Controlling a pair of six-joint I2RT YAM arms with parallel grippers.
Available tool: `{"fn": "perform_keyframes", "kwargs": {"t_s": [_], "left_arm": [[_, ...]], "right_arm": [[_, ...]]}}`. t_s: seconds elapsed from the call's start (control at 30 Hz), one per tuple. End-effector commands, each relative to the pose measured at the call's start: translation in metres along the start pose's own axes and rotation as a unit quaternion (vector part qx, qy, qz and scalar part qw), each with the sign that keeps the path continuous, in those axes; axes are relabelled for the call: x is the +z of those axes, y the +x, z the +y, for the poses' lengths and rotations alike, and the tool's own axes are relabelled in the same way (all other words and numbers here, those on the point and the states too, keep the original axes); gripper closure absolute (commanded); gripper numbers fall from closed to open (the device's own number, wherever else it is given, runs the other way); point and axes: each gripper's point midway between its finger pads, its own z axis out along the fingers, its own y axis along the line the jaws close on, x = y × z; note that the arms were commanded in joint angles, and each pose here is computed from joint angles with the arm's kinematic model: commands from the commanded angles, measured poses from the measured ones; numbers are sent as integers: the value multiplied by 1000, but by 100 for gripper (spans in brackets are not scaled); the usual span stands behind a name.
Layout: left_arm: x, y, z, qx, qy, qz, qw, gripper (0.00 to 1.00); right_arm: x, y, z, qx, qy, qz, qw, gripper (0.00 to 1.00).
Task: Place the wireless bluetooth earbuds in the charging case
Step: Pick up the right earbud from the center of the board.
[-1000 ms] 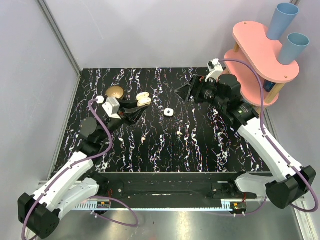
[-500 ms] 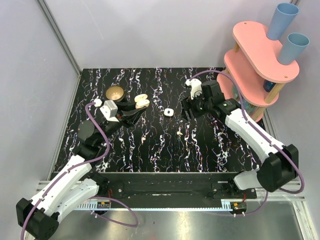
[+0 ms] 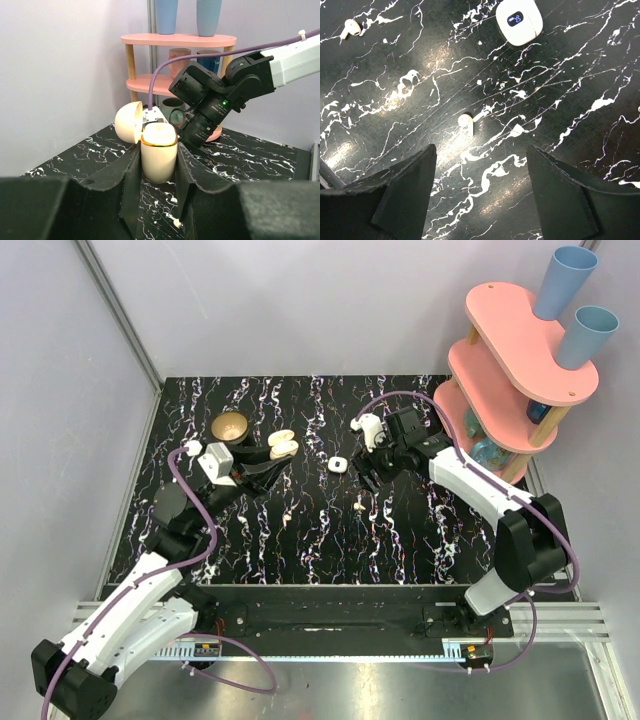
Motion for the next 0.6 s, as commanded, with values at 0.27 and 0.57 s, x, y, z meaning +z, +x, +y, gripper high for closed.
{"fn": "perform_keyframes", "kwargs": {"t_s": [0.27, 0.57], "left_arm": [[-5, -10, -6, 13, 8, -21, 1000, 100], [-9, -7, -5, 14, 4, -20, 1000, 100]], "right_arm": [[41, 15, 28, -61, -46, 36, 996, 29], [63, 32, 26, -51, -33, 75, 995, 42]]}}
